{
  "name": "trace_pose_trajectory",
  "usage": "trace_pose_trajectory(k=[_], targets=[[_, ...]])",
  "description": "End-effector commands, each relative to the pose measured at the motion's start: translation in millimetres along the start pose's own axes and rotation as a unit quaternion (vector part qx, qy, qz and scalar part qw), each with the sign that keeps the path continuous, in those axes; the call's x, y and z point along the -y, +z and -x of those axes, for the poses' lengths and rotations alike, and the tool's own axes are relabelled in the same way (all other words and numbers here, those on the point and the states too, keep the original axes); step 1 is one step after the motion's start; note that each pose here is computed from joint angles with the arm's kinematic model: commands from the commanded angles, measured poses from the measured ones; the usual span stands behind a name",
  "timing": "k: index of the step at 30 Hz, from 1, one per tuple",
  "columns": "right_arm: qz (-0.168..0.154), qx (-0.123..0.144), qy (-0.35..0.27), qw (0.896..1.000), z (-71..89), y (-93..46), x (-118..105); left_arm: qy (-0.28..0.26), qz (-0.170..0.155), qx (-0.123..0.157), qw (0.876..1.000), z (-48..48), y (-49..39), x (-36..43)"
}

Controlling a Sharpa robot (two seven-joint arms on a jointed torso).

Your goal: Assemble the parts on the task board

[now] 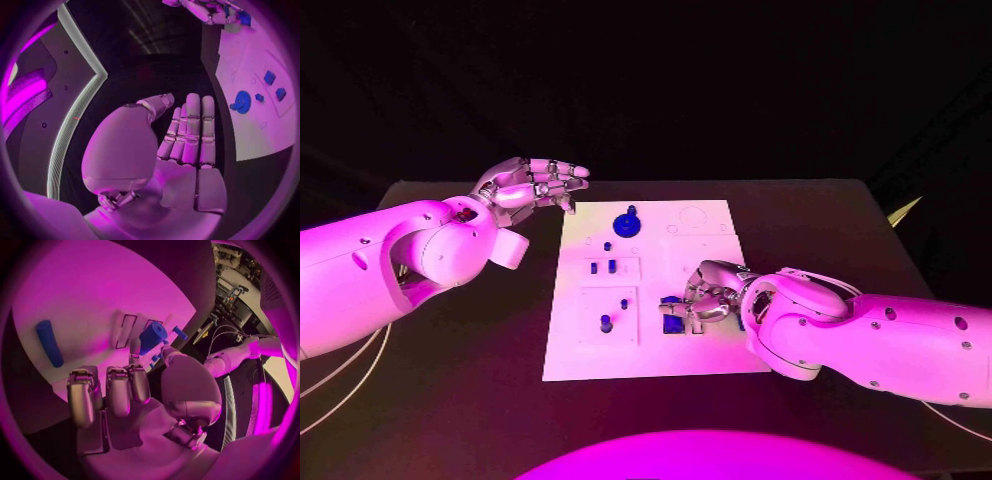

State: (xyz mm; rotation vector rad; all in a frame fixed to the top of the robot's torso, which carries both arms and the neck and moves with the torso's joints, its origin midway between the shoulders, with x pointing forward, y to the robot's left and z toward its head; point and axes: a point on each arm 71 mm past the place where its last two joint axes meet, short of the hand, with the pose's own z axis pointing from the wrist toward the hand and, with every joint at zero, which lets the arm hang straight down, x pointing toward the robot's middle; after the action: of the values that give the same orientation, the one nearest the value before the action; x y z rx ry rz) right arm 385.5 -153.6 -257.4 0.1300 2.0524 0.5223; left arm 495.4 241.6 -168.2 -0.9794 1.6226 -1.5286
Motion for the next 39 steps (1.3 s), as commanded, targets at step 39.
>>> trace_pose_trajectory(k=[39], targets=[[0.038, 0.002, 0.010, 0.999, 3.2, -16.9, 5, -0.003, -0.002, -0.003, 1.000, 0.2, -0.4, 0.9]])
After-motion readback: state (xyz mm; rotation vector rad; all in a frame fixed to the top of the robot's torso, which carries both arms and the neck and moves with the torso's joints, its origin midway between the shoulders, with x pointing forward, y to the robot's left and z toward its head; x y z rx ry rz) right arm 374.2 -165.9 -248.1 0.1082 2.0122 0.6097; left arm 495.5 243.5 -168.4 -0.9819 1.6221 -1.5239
